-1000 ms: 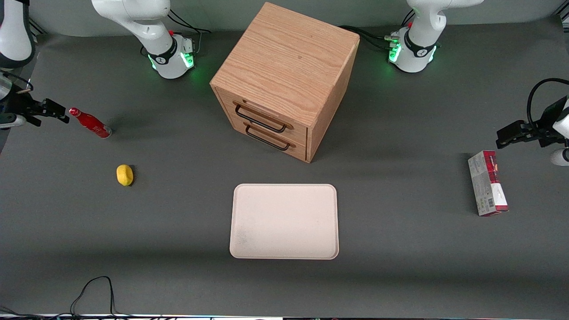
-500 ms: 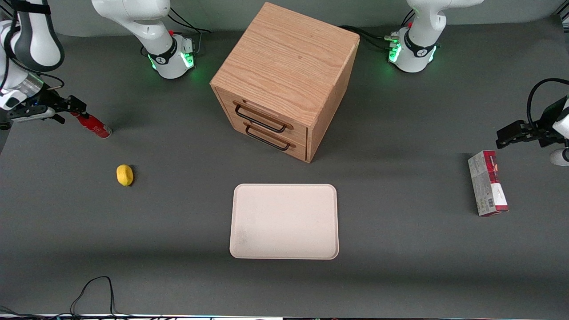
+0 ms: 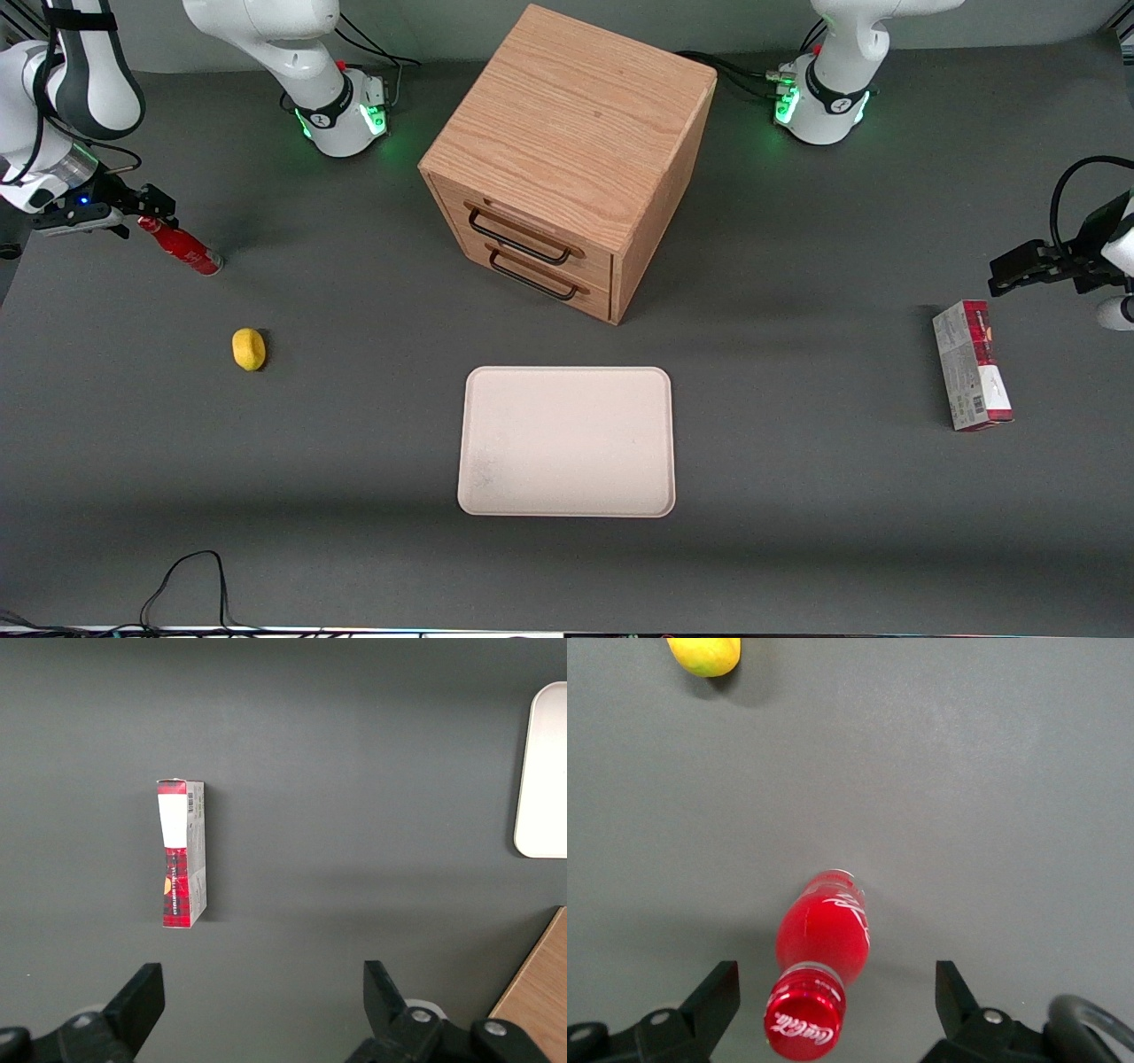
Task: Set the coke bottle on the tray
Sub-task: 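Close the right gripper on the bottle cap and lift the bottle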
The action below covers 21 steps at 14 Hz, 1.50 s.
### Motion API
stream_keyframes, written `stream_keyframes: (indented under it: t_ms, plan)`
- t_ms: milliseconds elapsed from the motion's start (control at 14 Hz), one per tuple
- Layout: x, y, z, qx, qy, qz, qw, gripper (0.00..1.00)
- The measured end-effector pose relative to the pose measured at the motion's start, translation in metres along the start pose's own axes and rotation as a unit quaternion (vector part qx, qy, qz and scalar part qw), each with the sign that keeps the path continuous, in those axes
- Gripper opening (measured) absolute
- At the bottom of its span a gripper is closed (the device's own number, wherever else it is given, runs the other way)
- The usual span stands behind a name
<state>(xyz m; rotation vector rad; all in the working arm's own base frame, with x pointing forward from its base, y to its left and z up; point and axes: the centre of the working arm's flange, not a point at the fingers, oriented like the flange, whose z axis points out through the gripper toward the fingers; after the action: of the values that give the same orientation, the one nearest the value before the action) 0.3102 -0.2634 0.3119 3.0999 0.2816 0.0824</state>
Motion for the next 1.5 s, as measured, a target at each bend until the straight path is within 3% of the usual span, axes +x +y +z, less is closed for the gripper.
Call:
stream_keyframes:
  t_ms: [71, 286, 429, 714, 857, 929, 1214, 1500]
  plan:
    - [0.000, 0.000, 0.001, 0.000, -0.001, 0.000, 1.0000, 0.92]
    - [-0.001, 0.000, 0.004, 0.002, -0.005, 0.000, 1.0000, 0.54]
    - [0.000, -0.001, 0.003, 0.002, -0.005, 0.000, 1.0000, 0.37]
    - [0.000, -0.001, 0.003, 0.002, -0.007, 0.008, 0.9999, 0.37]
    - [0.005, 0.002, -0.004, 0.011, -0.023, 0.030, 0.9992, 0.37]
    - [0.017, 0.001, -0.015, 0.015, -0.025, 0.037, 0.9989, 0.37]
    - [0.096, -0.008, -0.081, 0.022, -0.002, 0.052, 0.9984, 0.37]
    - [0.177, -0.043, -0.146, 0.007, -0.036, 0.068, 0.9970, 0.37]
